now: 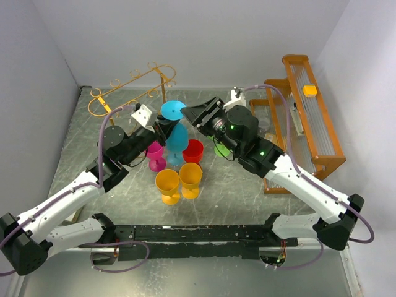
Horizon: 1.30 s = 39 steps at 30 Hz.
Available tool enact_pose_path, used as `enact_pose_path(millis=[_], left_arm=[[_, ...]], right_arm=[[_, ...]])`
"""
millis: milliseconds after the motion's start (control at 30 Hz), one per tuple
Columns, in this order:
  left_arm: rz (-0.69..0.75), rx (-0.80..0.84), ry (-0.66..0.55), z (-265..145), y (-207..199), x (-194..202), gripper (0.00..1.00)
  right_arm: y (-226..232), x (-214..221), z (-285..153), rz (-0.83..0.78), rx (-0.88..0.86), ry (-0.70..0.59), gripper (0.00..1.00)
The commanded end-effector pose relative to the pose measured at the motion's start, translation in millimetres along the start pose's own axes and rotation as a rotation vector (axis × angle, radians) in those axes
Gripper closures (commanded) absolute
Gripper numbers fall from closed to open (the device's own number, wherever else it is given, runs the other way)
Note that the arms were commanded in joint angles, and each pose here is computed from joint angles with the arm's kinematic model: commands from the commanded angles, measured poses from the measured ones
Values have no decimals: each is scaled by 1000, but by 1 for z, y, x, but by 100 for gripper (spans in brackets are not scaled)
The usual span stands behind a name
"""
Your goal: Place the wine glass upside down on the wine glass rack
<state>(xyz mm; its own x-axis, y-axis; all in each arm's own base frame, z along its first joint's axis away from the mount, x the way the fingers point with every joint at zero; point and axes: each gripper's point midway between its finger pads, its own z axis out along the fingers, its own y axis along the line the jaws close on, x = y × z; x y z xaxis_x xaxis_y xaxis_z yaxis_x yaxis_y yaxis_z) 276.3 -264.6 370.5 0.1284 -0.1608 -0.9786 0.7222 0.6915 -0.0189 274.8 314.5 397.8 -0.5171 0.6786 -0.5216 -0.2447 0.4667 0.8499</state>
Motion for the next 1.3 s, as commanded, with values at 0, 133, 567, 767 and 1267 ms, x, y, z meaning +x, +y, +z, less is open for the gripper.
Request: enact_pose_path(millis=[0,133,567,767,1267], left_arm=[[59,18,-103,0,-2,-29,93],[79,40,-116,2,-5,-31,93],[-17,-209,43,2,35,-9,41],[-16,-298,90,-22,48,-17,37],[-65,-430,73,-90,61,-70,34]], right_arm=[[2,3,11,102,-22,-8,58],[-3,8,19,142,-16,19,72],[-37,-14,50,291,66,-57,100],[-46,-29,71,324,59,-71,100],[-27,-29,94,257,-16,-36,100]])
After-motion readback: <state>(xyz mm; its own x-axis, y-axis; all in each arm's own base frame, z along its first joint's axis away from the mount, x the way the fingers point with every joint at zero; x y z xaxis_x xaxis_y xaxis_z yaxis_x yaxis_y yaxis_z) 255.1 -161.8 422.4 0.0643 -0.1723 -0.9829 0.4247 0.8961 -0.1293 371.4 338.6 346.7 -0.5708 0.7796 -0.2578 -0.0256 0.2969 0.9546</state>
